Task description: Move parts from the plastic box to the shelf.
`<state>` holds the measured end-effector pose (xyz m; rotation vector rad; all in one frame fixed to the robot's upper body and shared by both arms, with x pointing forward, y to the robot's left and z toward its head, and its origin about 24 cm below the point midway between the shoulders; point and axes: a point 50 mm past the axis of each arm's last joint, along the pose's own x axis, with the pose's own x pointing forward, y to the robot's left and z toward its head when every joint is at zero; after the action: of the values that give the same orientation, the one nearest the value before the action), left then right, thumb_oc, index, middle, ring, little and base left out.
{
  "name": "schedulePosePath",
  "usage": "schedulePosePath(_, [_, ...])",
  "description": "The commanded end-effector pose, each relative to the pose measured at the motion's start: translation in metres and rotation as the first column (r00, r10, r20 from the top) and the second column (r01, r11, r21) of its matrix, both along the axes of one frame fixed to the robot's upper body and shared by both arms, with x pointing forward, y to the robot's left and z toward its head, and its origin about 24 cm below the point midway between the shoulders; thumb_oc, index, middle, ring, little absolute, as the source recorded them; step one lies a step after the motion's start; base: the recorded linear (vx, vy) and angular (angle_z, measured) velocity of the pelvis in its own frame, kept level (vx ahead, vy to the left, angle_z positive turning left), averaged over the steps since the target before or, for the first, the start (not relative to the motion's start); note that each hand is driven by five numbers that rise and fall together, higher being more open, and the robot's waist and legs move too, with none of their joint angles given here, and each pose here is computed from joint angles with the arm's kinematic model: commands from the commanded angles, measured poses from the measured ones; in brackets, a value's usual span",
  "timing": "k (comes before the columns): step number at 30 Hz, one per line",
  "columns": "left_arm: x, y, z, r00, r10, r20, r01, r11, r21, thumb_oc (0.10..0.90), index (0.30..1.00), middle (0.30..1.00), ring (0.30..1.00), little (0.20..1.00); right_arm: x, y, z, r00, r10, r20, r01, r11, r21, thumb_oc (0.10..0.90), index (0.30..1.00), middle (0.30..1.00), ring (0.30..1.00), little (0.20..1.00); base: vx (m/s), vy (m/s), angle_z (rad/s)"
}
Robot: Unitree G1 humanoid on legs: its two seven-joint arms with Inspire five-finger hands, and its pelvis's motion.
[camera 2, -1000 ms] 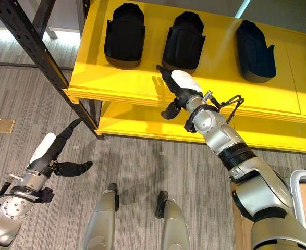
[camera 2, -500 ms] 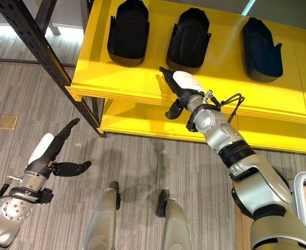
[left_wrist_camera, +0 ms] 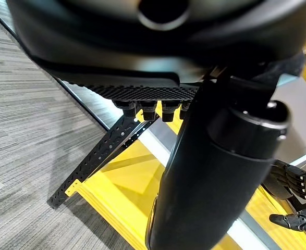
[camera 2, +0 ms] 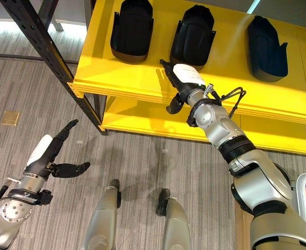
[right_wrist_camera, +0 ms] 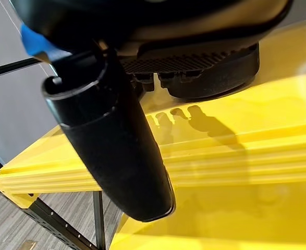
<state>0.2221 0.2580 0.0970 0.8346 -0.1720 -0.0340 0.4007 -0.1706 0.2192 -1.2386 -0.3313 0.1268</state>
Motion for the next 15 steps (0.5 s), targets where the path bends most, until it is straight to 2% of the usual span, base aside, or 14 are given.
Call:
schedulePosePath(1, [-0.006, -0.010, 0.047, 0.967, -0.095, 0.236, 0.094, 0.995, 0.013, 0.900, 1.000, 1.000, 1.000, 1.000, -0.001, 0.007, 0.074, 0.967, 0.017, 0.254, -0.018, 1.000, 0.001, 0.900, 1.000, 1.000, 1.000, 1.000, 0.00, 0.000, 0.00])
schedulePosePath(15, [-0.007, -0.009, 0.045, 0.970, -0.090, 0.226, 0.089, 0.996, 0.013, 0.900, 1.000, 1.000, 1.000, 1.000, 0.001, -0.009, 0.084, 0.959, -0.055, 0.277, 0.050, 0.998, 0.023, 0.900, 1.000, 1.000, 1.000, 1.000, 0.00, 0.000, 0.00])
